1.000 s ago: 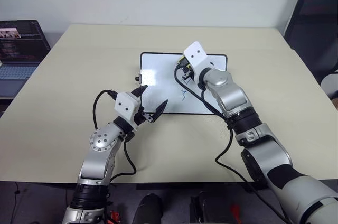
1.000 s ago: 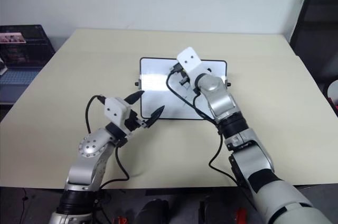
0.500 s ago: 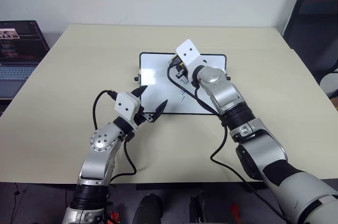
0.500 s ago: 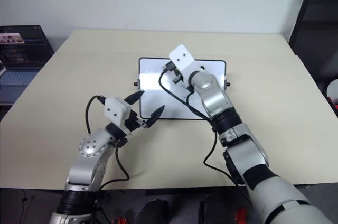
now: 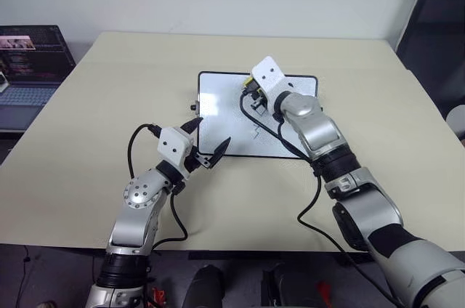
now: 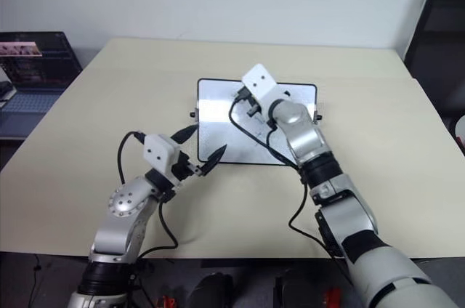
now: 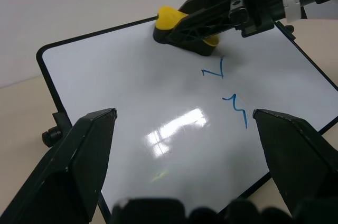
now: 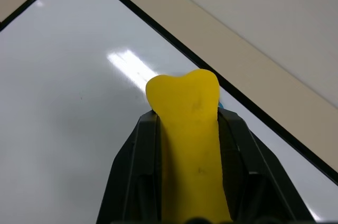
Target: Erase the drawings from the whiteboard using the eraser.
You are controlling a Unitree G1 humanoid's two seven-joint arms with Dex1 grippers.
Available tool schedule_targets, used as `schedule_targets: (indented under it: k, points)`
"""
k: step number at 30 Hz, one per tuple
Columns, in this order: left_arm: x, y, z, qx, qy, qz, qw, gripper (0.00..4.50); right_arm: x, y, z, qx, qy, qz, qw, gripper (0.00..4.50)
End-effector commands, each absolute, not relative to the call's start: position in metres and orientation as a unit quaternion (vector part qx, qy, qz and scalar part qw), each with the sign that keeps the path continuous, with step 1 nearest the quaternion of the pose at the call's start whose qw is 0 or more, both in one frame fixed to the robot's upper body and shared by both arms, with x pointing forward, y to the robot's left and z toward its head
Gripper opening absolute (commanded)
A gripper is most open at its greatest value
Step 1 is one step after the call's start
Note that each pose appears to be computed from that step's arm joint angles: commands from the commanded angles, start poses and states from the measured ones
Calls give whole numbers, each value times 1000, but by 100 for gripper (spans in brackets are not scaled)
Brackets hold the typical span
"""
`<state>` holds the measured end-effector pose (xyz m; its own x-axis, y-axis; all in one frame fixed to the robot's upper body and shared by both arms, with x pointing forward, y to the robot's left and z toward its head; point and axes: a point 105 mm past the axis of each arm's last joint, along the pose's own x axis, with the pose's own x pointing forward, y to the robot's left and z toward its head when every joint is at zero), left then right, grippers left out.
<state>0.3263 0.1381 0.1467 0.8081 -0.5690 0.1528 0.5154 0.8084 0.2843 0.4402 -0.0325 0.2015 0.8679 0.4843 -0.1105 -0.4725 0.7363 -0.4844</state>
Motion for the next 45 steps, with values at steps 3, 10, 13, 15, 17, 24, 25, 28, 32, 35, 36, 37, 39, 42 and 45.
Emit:
schedule_targets:
  k: [3,10,13,15,17,24,25,28,32,35,36,37,39,42,45]
  points:
    - [325,135,159,121,-141,-290,939,450,441,-64,189,-280,17,226,933,109]
    - [325,135,159,121,-140,-291,939,450,436,-85,180,-288,34,213,933,109]
    - [325,135,159,121,-140,-291,939,450,434,-90,176,-290,40,210,933,109]
    - [325,135,159,121,-140,-291,939,450,432,-93,174,-291,43,208,933,109]
    - [325,135,159,122,-140,-291,938,450,431,-96,172,-292,46,206,933,109]
    - [325,135,159,122,-140,-293,938,450,430,-95,174,-289,46,206,934,109]
    - [325,135,159,121,-140,-294,938,450,431,-93,175,-287,44,207,934,109]
    - [326,134,159,121,-141,-295,937,450,432,-85,179,-282,39,213,935,109]
    - [326,134,159,123,-142,-295,937,450,434,-70,186,-278,30,232,932,109]
    - [326,135,159,123,-142,-293,937,450,437,-64,191,-278,26,238,930,109]
    - [325,136,159,123,-142,-293,937,450,438,-63,192,-278,24,239,930,109]
    - [325,136,159,124,-142,-292,938,450,438,-61,193,-277,23,241,930,109]
    - [325,136,159,124,-142,-290,938,450,440,-58,194,-276,22,243,930,109]
    - [324,137,158,123,-142,-288,939,450,440,-51,195,-274,18,250,929,109]
    - [323,138,158,123,-141,-286,940,450,439,-43,197,-271,13,257,928,109]
